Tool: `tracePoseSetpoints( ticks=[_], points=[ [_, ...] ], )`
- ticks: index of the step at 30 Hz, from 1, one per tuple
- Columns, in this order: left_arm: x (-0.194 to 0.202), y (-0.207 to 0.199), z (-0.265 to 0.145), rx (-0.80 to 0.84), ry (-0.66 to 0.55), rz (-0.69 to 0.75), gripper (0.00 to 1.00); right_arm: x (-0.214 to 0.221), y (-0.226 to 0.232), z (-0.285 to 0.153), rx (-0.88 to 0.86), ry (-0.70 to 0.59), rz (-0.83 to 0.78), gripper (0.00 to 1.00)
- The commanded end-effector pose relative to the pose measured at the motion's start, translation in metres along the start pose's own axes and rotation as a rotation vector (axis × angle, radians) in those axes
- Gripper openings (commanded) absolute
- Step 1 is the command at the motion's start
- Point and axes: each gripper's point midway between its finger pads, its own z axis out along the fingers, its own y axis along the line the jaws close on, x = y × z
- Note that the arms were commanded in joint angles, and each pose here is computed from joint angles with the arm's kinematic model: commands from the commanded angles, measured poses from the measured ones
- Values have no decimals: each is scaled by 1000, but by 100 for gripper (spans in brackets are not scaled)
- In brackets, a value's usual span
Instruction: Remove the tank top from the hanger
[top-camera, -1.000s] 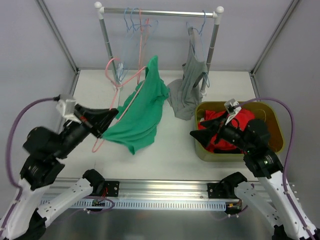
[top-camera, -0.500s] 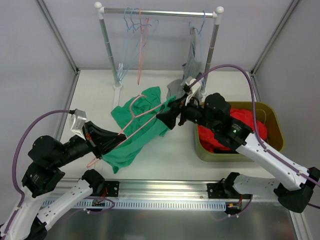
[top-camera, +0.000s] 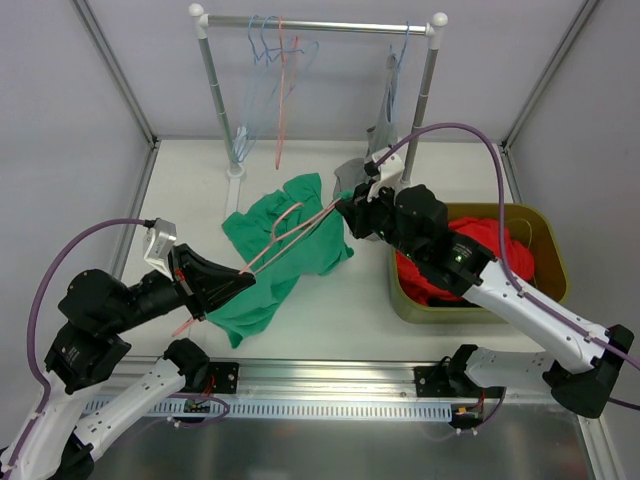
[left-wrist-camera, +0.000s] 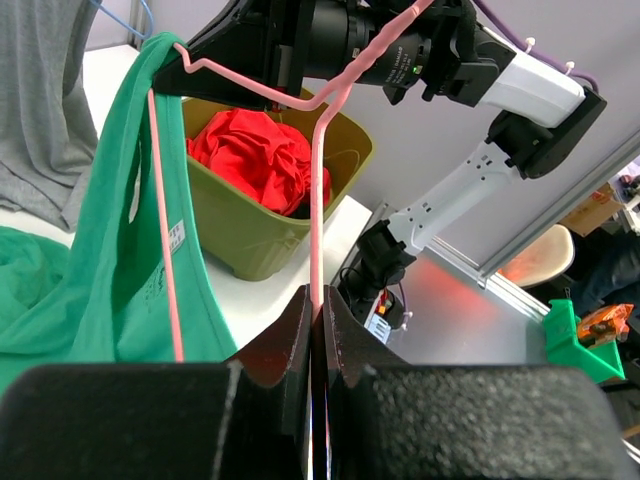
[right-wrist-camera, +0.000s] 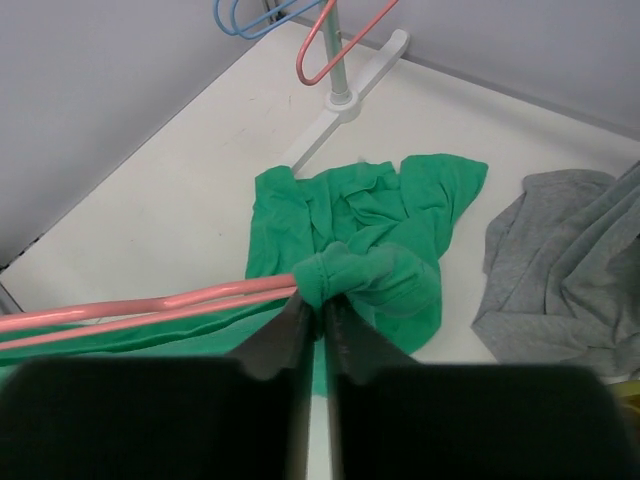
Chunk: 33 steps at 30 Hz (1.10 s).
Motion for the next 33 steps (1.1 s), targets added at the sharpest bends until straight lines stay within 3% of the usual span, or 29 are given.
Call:
tracePoseSetpoints(
  ticks=[1,10,16,18,22,25,26,29,33],
  points=[
    [-12,-7,1,30,-45,24,0,-29,-5,-12,28,-93,1,1],
    [-15,-4,6,15,-40,26,0,-37,-64,-28,249,-97,11,0],
    [-63,-6,28,-6,-128,48,0,6,-68,-22,187,-6,92,0],
    [-76,-18,38,60,-140,61,0,20,-61,-20,135,14,150,0],
    [-102,-29,79,214,-218,102,0,39,-19,-20,-114,73,184,0],
    [-124,-41,97,355,-377,262,0,55,8,-28,-273,124,208,0],
    [-141,-53,93,412,-492,357,0,57,16,-36,-322,132,211,0],
    [-149,-37,116,373,-586,592,0,71,28,-61,-423,143,191,0],
    [-168,-32,137,358,-692,775,0,93,28,-84,-451,137,182,0]
  ],
)
